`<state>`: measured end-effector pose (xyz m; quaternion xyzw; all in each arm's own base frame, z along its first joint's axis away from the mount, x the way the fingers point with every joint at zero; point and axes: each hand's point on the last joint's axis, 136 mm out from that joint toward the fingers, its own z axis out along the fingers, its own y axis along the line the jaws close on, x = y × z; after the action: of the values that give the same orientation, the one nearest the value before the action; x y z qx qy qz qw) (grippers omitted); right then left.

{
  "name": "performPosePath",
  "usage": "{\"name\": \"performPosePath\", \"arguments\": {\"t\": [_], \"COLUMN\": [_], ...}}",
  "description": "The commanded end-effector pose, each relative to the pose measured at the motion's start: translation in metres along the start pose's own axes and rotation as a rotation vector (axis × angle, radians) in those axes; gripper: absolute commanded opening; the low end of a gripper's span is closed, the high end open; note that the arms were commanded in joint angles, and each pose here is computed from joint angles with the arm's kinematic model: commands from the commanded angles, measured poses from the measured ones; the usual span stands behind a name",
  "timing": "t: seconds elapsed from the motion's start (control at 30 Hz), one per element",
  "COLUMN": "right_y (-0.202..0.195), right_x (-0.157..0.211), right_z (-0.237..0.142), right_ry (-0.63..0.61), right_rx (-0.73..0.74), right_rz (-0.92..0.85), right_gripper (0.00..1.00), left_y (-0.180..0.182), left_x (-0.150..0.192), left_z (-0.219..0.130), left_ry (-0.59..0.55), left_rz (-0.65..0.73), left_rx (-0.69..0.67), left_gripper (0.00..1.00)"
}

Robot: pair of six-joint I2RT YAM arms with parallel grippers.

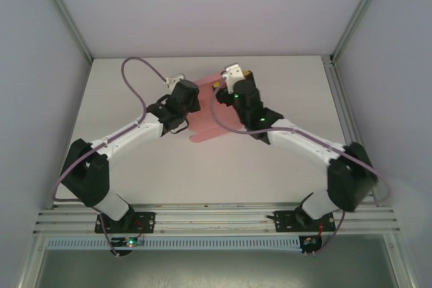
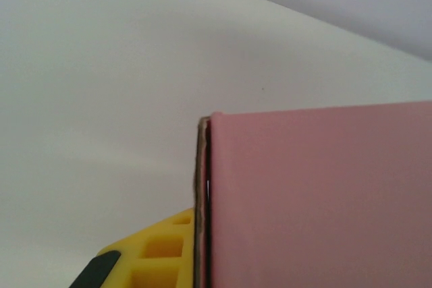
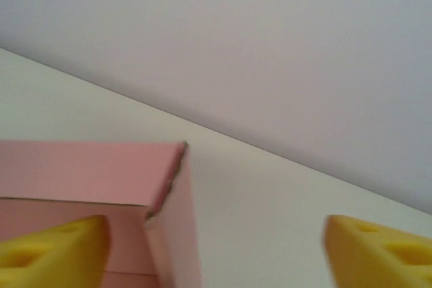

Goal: Assemble paper box

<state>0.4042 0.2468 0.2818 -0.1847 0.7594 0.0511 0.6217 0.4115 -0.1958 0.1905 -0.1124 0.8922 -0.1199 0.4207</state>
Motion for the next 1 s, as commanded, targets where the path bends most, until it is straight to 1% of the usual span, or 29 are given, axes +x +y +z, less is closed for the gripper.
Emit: {"name": "performPosePath", "arguments": {"t": [0.0, 0.03, 0.07, 0.1, 0.13, 0.17, 0.2, 0.23, 0.3, 0.33, 0.37, 0.43, 0.5, 0.57, 0.63, 0.67, 0.73, 0.77, 0.83, 0.87, 0.9, 0.93, 0.97], "right_y": [0.049, 0.043, 0.036, 0.027, 0.016, 0.004, -0.009, -0.021, -0.044, -0.050, -0.055, -0.061, -0.064, -0.069, -0.072, -0.075, -0.077, -0.079, -0.081, -0.082, -0.084, -0.085, -0.087], "right_x": [-0.019, -0.027, -0.032, -0.034, -0.032, -0.029, -0.022, -0.012, 0.009, 0.018, 0.028, 0.043, 0.056, 0.065, 0.070, 0.072, 0.074, 0.076, 0.078, 0.081, 0.083, 0.085, 0.086], "right_z": [-0.047, -0.057, -0.065, -0.074, -0.078, -0.081, -0.081, -0.080, -0.078, -0.078, -0.078, -0.078, -0.077, -0.076, -0.076, -0.075, -0.074, -0.074, -0.074, -0.073, -0.073, -0.072, -0.072], "right_ry": [-0.045, -0.075, -0.101, -0.119, -0.118, -0.110, -0.085, -0.043, 0.034, 0.066, 0.096, 0.139, 0.167, 0.187, 0.197, 0.200, 0.207, 0.211, 0.218, 0.225, 0.231, 0.238, 0.241], "right_rx": [-0.478, -0.508, -0.530, -0.548, -0.539, -0.515, -0.487, -0.452, -0.390, -0.380, -0.374, -0.367, -0.350, -0.320, -0.304, -0.292, -0.281, -0.276, -0.264, -0.257, -0.250, -0.243, -0.237], "right_rz": [0.185, 0.239, 0.284, 0.322, 0.356, 0.389, 0.420, 0.452, 0.527, 0.555, 0.586, 0.622, 0.640, 0.649, 0.654, 0.656, 0.658, 0.660, 0.661, 0.664, 0.667, 0.666, 0.658], "right_gripper": [0.98, 0.98, 0.98, 0.98, 0.98, 0.98, 0.98, 0.98, 0.98, 0.98, 0.98, 0.98, 0.98, 0.98, 0.98, 0.98, 0.98, 0.98, 0.98, 0.98, 0.98, 0.98, 0.98], "left_y": [-0.004, -0.012, -0.013, -0.018, -0.023, -0.021, -0.018, -0.016, -0.008, -0.005, 0.000, 0.007, 0.016, 0.021, 0.017, 0.010, -0.008, -0.016, -0.031, -0.036, -0.040, -0.045, -0.051], "left_x": [-0.031, -0.032, -0.035, -0.036, -0.033, -0.032, -0.029, -0.020, 0.010, 0.022, 0.028, 0.031, 0.038, 0.044, 0.053, 0.059, 0.072, 0.080, 0.096, 0.105, 0.114, 0.121, 0.123], "left_z": [0.001, 0.001, 0.002, 0.002, 0.000, 0.001, 0.000, -0.003, -0.013, -0.020, -0.024, -0.018, -0.002, 0.016, 0.028, 0.030, 0.035, 0.039, 0.046, 0.046, 0.045, 0.046, 0.047], "left_ry": [-0.005, 0.023, 0.034, 0.056, 0.091, 0.110, 0.146, 0.204, 0.357, 0.429, 0.489, 0.532, 0.563, 0.602, 0.641, 0.658, 0.658, 0.658, 0.655, 0.669, 0.687, 0.690, 0.669], "left_rz": [0.294, 0.391, 0.454, 0.537, 0.632, 0.709, 0.803, 0.908, 1.123, 1.208, 1.281, 1.415, 1.578, 1.712, 1.795, 1.817, 1.856, 1.884, 1.941, 1.960, 1.975, 1.978, 1.969], "left_rx": [-0.009, 0.051, 0.076, 0.139, 0.209, 0.235, 0.259, 0.301, 0.396, 0.424, 0.400, 0.314, 0.235, 0.153, 0.129, 0.159, 0.227, 0.255, 0.264, 0.267, 0.286, 0.304, 0.318], "left_gripper": [0.00, 0.00, 0.00, 0.00, 0.00, 0.00, 0.00, 0.00, 0.00, 0.00, 0.00, 0.00, 0.00, 0.00, 0.00, 0.00, 0.00, 0.06, 0.10, 0.15, 0.25, 0.30, 0.36]}}
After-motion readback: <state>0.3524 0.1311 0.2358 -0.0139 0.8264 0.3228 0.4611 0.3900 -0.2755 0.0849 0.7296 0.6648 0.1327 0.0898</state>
